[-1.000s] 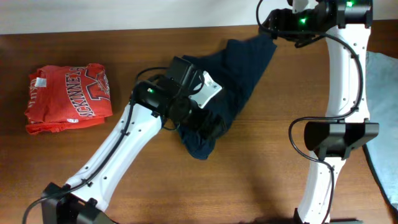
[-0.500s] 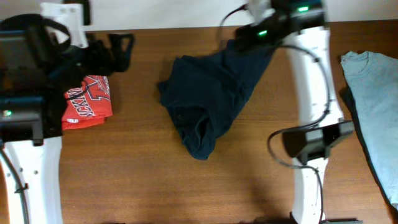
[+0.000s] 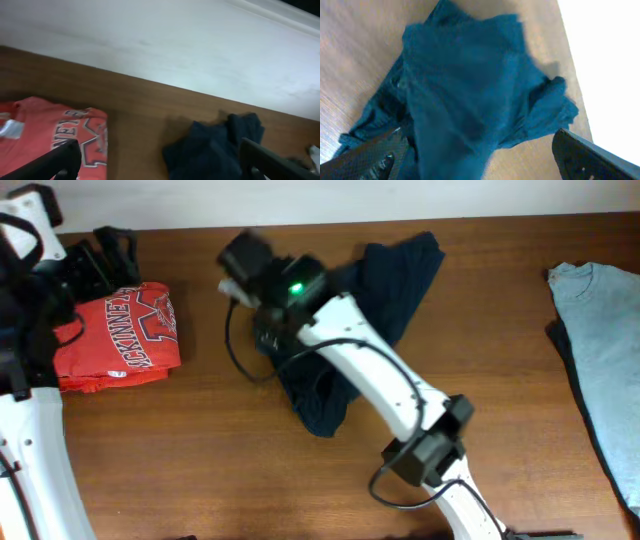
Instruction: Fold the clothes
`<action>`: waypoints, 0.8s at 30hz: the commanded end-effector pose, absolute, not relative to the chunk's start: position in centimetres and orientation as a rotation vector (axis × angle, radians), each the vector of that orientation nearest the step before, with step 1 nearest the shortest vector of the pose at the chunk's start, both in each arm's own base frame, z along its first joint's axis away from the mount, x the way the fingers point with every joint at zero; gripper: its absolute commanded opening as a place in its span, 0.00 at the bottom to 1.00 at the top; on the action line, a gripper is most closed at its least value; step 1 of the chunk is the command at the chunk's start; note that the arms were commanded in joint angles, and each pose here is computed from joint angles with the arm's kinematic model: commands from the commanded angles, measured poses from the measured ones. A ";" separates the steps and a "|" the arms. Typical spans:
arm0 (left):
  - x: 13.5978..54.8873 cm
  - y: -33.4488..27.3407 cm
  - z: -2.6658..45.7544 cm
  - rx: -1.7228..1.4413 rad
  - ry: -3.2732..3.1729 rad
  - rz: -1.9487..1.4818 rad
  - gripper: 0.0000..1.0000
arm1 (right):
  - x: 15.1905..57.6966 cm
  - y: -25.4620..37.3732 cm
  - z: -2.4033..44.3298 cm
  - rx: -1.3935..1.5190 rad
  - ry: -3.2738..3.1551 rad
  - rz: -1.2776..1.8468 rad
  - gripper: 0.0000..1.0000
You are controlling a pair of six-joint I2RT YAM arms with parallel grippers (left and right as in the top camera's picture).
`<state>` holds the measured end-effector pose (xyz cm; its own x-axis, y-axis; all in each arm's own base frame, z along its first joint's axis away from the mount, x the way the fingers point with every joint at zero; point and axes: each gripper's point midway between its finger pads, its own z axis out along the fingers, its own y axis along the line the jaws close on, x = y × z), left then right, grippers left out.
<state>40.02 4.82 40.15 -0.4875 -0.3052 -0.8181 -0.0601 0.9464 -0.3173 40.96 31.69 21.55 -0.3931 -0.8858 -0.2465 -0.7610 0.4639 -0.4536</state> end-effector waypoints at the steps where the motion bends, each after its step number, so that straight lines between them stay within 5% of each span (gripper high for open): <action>1: 39.9 5.1 40.2 -0.279 2.067 -0.295 0.99 | 40.1 32.0 15.6 -1.588 2.255 -0.568 0.98; 10: 40.0 5.2 39.9 -0.282 2.077 -0.297 0.99 | 38.0 33.8 9.9 -1.833 2.158 -0.614 0.99; 18: 40.0 5.2 39.9 -0.281 2.076 -0.296 0.99 | 41.9 33.6 9.2 -1.699 2.100 -0.686 1.00; 24: 40.0 5.2 39.9 -0.278 2.076 -0.295 0.99 | 44.8 32.4 9.8 -1.644 2.080 -0.692 0.82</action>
<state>39.88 4.91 39.93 -0.4953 -0.3088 -0.8120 -0.0659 0.9453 -0.3193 43.40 34.09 9.05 -0.2156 -0.9761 -0.0256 -0.7932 0.1903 -0.5784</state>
